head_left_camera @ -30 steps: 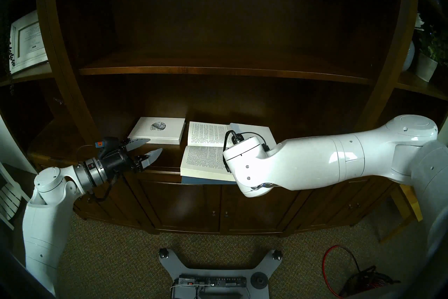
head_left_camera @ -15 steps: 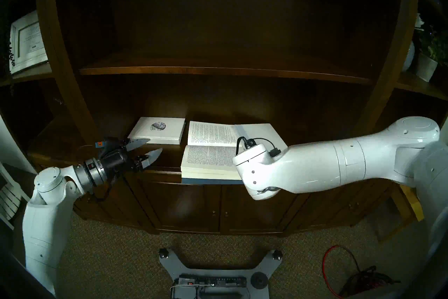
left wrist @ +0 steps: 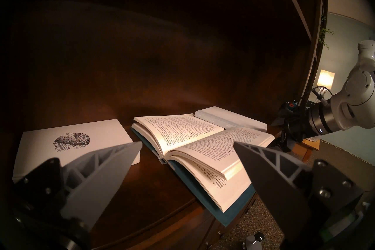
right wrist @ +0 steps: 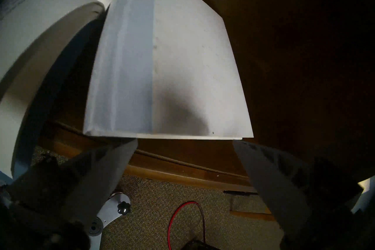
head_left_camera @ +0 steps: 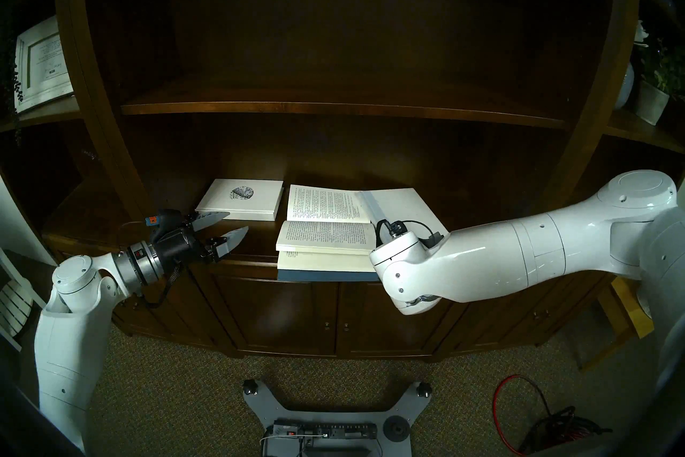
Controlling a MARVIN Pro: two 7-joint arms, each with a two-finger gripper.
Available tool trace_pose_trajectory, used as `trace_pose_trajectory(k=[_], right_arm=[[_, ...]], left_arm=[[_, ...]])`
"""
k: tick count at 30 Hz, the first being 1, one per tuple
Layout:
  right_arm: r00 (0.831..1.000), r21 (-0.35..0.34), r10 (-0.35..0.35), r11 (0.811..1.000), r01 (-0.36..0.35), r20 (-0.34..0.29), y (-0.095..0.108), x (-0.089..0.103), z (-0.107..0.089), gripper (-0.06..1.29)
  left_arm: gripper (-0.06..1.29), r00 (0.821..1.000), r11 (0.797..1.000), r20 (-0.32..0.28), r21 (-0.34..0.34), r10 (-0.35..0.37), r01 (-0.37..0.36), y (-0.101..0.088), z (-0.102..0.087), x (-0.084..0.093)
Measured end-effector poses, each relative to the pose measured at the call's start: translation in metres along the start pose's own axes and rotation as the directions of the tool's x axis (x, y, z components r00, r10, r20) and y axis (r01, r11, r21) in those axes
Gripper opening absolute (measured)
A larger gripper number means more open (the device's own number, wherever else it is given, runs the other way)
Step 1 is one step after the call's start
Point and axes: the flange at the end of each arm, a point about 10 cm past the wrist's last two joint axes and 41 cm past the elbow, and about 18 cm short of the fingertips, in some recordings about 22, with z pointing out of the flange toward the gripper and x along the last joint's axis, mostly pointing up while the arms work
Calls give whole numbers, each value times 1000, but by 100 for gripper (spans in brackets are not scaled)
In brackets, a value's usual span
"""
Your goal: Close the books and align them horizontally on the shelf
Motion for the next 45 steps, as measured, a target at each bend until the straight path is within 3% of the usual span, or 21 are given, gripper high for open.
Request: trace_pose_trajectory(k=[7, 21, 24, 32, 45], right_arm=[[1000, 18, 17, 1000, -17, -4, 8, -5, -11, 124], [993, 171, 107, 981, -97, -54, 25, 7, -79, 124], [990, 177, 128, 978, -115, -64, 32, 10, -84, 124], [978, 154, 193, 972, -178, -83, 49, 24, -78, 124], [974, 250, 215, 949, -192, -69, 42, 47, -41, 124]], left_arm=[[123, 1000, 1000, 0, 0, 0, 0, 0, 0, 0], [123, 1000, 1000, 1, 0, 0, 0, 0, 0, 0], [123, 1000, 1000, 1, 0, 0, 0, 0, 0, 0], [123, 1000, 1000, 0, 0, 0, 0, 0, 0, 0], [123, 1000, 1000, 0, 0, 0, 0, 0, 0, 0]])
